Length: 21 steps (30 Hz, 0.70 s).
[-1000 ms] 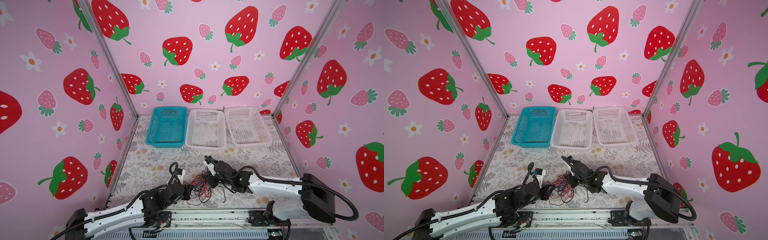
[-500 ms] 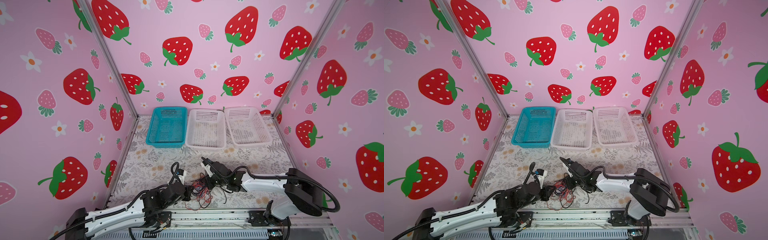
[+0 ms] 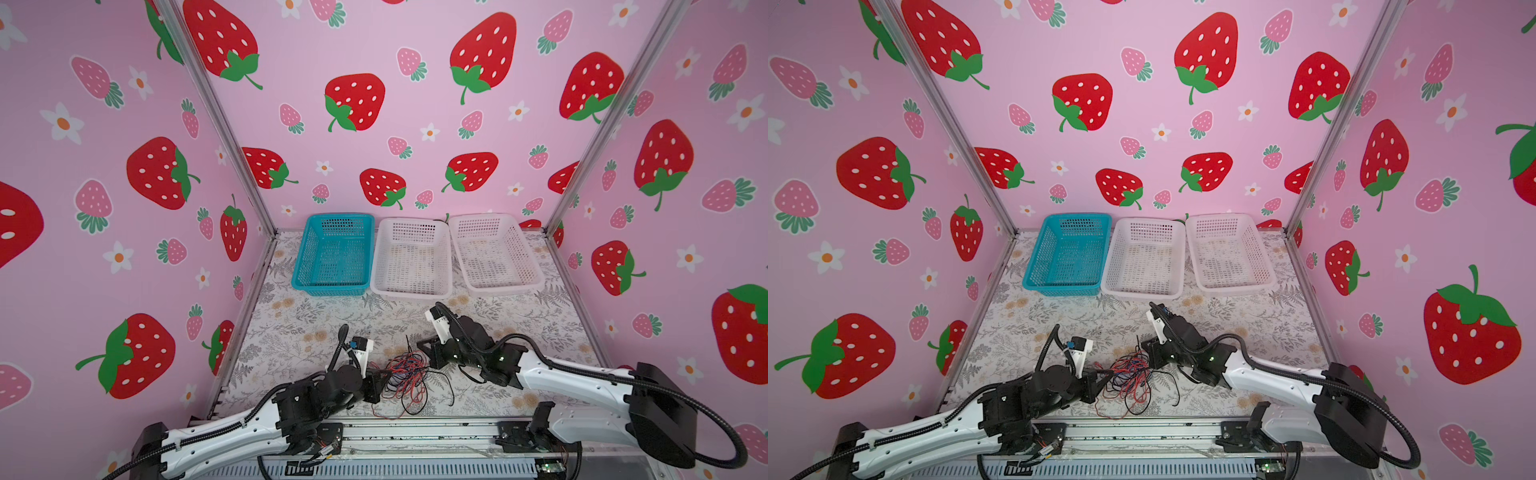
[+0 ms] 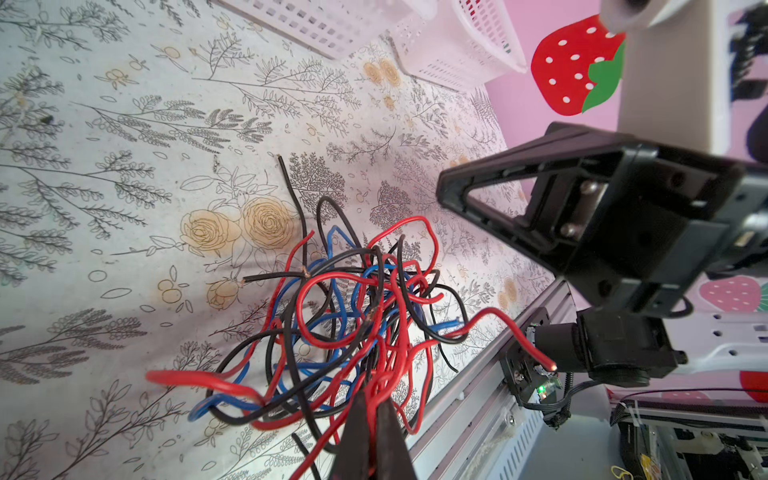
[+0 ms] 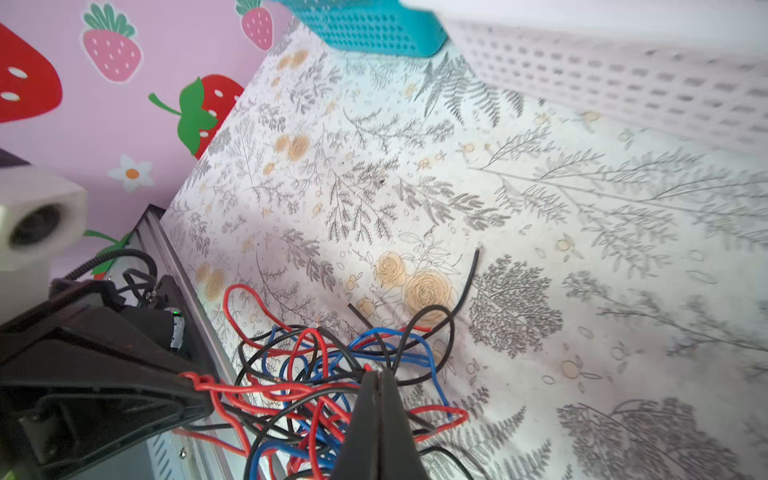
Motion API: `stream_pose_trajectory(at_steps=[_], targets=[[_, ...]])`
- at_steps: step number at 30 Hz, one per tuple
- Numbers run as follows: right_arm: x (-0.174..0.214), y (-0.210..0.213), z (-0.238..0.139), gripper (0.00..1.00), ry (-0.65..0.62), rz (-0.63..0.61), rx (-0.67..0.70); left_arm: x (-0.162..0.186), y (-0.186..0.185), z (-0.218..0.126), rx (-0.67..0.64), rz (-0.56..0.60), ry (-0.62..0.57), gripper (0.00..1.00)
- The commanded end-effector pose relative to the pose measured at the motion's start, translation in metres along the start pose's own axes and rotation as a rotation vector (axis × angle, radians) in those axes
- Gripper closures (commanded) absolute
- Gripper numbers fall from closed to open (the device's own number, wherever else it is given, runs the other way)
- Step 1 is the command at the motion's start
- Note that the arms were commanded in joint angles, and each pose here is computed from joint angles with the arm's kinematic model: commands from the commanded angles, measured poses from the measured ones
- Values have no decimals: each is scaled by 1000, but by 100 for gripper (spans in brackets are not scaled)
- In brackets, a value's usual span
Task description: Untangle the cables
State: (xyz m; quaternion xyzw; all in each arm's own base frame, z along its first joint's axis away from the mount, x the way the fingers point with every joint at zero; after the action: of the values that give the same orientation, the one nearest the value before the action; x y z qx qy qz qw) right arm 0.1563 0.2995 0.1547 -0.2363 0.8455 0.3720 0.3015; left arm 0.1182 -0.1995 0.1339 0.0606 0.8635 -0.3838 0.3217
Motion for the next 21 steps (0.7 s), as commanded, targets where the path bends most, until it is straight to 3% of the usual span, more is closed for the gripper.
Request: stream_pose_trajectory(at_steps=[1, 4, 7, 11, 15, 21], targets=[[0, -8, -15, 100, 11, -27, 38, -5, -9, -3, 37, 18, -15, 100], [-5, -13, -29, 100, -5, -38, 60, -3, -11, -2, 44, 28, 3, 100], [2, -7, -31, 76, 29, -67, 8, -2, -17, -1, 71, 35, 17, 100], [19, -9, -22, 62, 77, -73, -31, -4, -24, -2, 99, 53, 21, 100], [31, -1, -12, 57, 107, -64, -130, -6, -25, -3, 93, 63, 19, 100], [47, 4, -5, 60, 120, -41, -218, -8, -23, -6, 80, 64, 12, 100]])
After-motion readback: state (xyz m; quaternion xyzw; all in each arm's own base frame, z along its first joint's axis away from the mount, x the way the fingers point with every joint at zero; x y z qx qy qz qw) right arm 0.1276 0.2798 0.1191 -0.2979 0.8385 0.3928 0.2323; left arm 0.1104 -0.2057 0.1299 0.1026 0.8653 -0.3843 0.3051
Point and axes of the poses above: each gripper's point midway between its finger pads, its own z axis out along the fingers, its own y axis along the line the jaws close on, x = y × z, the point moved 3 cm from there along -z, back along the fingers, and after that the axes turned 2 degrees about z, right-handed, at the moved point
